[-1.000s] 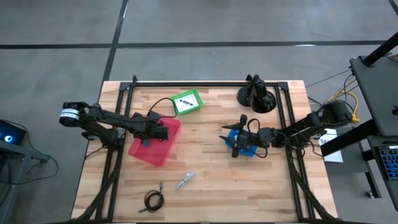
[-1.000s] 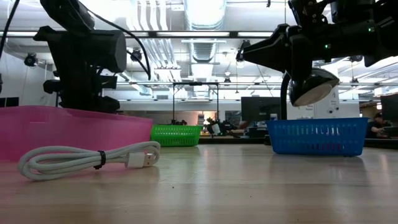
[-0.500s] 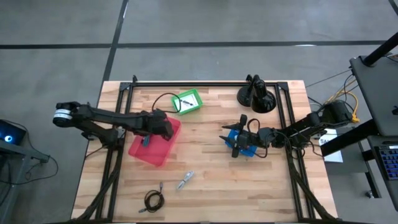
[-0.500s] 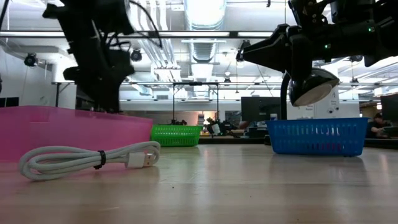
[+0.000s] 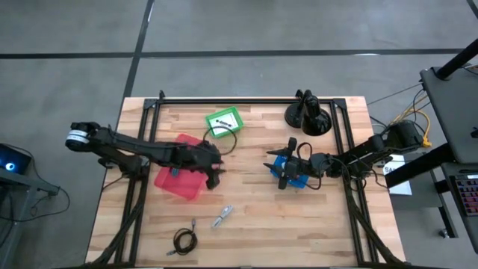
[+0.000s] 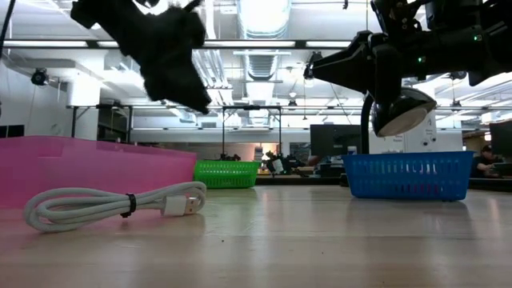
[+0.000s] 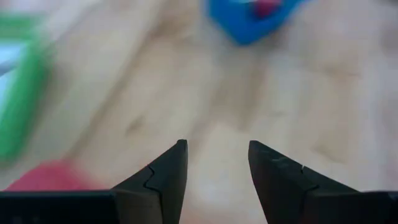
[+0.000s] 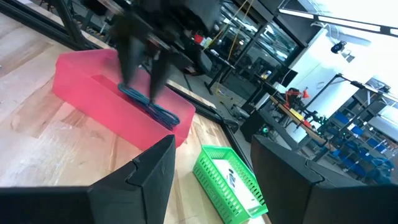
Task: Pick and place items into bin
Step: Put the black charger cable into the pink bin
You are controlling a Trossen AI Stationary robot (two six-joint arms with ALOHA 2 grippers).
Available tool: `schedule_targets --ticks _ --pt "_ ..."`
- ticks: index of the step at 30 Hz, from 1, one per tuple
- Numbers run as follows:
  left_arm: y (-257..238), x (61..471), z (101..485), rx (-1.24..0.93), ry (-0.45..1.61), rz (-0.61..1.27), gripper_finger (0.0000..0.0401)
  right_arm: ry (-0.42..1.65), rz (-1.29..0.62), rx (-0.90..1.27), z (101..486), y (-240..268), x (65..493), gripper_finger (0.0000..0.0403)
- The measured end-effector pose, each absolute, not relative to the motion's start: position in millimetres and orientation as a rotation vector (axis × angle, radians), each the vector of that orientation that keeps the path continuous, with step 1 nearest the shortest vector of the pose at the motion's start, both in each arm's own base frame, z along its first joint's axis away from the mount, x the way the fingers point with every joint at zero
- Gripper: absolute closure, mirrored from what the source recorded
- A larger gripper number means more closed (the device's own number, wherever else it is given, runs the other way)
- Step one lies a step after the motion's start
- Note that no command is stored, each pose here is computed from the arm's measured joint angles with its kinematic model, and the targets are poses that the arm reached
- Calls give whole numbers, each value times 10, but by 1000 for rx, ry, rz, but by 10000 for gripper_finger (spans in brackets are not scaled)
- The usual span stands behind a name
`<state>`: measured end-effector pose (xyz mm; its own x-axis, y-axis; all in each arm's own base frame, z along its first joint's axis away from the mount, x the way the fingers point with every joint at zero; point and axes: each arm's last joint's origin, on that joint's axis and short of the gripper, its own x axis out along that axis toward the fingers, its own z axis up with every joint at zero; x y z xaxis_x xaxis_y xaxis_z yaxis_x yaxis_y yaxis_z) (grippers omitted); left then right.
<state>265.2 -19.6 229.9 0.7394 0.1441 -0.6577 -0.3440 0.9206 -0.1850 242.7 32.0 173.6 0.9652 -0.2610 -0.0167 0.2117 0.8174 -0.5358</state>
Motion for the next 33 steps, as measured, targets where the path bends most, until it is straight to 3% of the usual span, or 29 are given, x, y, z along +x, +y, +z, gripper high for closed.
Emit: schedule_targets --ticks 6,13,22,33 --pt "-549 2767 2326 -147 637 -56 247 91 -252 -560 1736 321 2427 207" --pt "-907 2723 2319 -128 648 -176 247 91 -252 -561 1735 321 2427 207" --pt "-1197 2473 2203 -558 890 -29 247 92 -252 -556 1734 321 2427 207" --pt "-1555 2246 2193 -1034 992 132 249 137 -238 -550 1685 322 2424 207"
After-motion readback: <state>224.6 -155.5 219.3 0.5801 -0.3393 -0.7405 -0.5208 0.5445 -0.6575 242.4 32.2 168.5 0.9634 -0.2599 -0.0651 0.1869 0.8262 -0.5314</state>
